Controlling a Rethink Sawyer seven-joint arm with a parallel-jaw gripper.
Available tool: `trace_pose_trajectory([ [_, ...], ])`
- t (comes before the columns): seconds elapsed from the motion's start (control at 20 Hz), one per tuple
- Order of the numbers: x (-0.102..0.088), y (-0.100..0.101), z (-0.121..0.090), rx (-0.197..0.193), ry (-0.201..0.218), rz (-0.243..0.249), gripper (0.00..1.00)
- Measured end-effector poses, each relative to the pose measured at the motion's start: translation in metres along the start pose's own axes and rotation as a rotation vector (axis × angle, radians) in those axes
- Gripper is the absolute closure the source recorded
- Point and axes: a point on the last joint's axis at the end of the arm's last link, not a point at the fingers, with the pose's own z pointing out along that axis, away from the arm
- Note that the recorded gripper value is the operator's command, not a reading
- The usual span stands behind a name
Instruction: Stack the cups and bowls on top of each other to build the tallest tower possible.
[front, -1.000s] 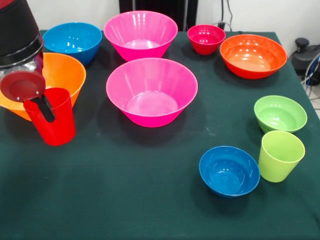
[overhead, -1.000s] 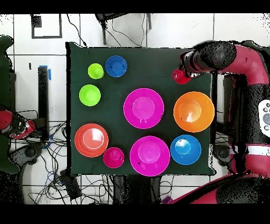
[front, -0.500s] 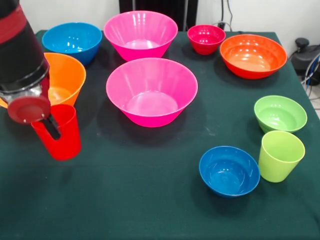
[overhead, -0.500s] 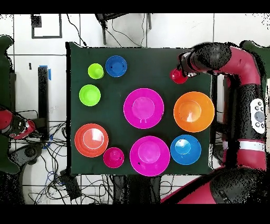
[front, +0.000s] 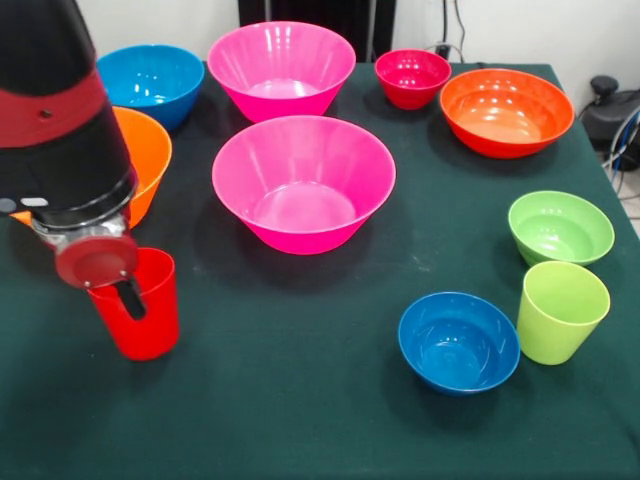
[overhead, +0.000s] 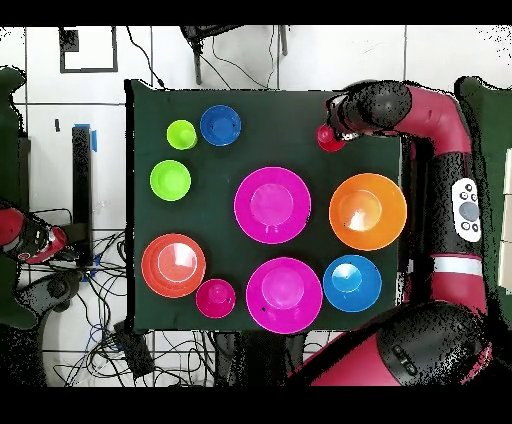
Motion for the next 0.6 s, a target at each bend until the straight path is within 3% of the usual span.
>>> trace_pose_trajectory([
  [0.35,-0.014,-0.003,0.009,-0.023,0.017,-0.023,1.0],
  [0.6,-0.014,-0.001,0.007,-0.035,0.033,-0.029,1.0],
])
